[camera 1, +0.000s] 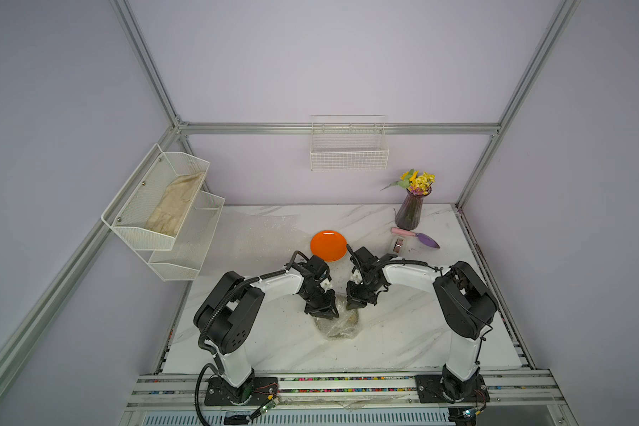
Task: Wrap dinner plates in bubble wrap
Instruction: Wrap the plate in the bubble wrap.
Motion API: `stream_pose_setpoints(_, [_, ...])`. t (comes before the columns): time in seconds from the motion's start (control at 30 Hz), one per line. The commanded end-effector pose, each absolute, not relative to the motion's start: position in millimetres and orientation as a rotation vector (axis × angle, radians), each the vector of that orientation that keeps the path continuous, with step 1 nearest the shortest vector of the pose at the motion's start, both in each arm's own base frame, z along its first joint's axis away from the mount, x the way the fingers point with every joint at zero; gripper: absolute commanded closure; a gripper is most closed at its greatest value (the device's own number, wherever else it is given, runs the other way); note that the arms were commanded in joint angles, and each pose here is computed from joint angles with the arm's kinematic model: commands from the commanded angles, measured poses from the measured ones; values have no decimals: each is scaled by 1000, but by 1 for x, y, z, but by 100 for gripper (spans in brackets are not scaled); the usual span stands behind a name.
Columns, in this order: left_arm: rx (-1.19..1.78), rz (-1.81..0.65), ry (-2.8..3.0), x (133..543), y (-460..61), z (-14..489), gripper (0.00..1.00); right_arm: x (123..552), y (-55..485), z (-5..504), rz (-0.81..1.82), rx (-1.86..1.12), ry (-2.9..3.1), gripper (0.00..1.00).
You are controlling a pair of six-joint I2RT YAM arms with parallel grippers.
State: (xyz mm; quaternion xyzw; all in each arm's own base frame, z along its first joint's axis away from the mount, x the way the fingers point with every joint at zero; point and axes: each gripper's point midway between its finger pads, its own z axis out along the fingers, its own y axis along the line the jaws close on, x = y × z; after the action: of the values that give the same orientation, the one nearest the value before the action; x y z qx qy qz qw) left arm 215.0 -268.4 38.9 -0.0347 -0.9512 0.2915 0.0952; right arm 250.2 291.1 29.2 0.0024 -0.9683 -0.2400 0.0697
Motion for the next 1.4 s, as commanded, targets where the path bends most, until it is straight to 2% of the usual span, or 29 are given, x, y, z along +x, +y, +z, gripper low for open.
stream_pose_setpoints(0.0, [8, 659, -2789, 193, -244, 10, 76, 265, 248, 16, -433, 30, -3036, 100])
stream_pose_setpoints(0.1, [7, 622, -2782, 190, -240, 2, 76, 266, 254, 49, -519, 10, -3061, 100])
stream_pose_setpoints(0.27, [-8, 615, -2775, 189, -240, 0, 76, 247, 317, 89, -1141, -90, -2799, 100])
stream_pose_setpoints(0.33, [-13, 615, -2775, 189, -240, 0, 76, 243, 327, 92, -1228, -84, -2744, 100])
stream_pose_setpoints(0.5, [-21, 606, -2779, 191, -240, 0, 76, 221, 302, 50, -990, -84, -2757, 100])
stream_pose_setpoints(0.67, [-74, 591, -2838, 206, -241, 18, 76, 221, 236, 1, -410, -122, -2955, 100])
stream_pose_setpoints(0.8, [-129, 645, -2895, 221, -254, 57, 73, 213, 232, -7, -424, -167, -2945, 100])
stream_pose_setpoints(0.93, [-244, 864, -2842, 215, -292, 91, 73, 212, 237, -9, -452, -204, -2942, 100])
stream_pose_setpoints(1.1, [-254, 904, -2722, 189, -298, 64, 77, 211, 237, -11, -465, -224, -2944, 100])
stream_pose_setpoints(1.23, [-241, 847, -2695, 181, -291, 39, 77, 210, 237, -11, -463, -224, -2941, 100])
stream_pose_setpoints(1.37, [-226, 444, -2747, 179, -241, 3, 78, 207, 234, -7, -456, -225, -2941, 100])
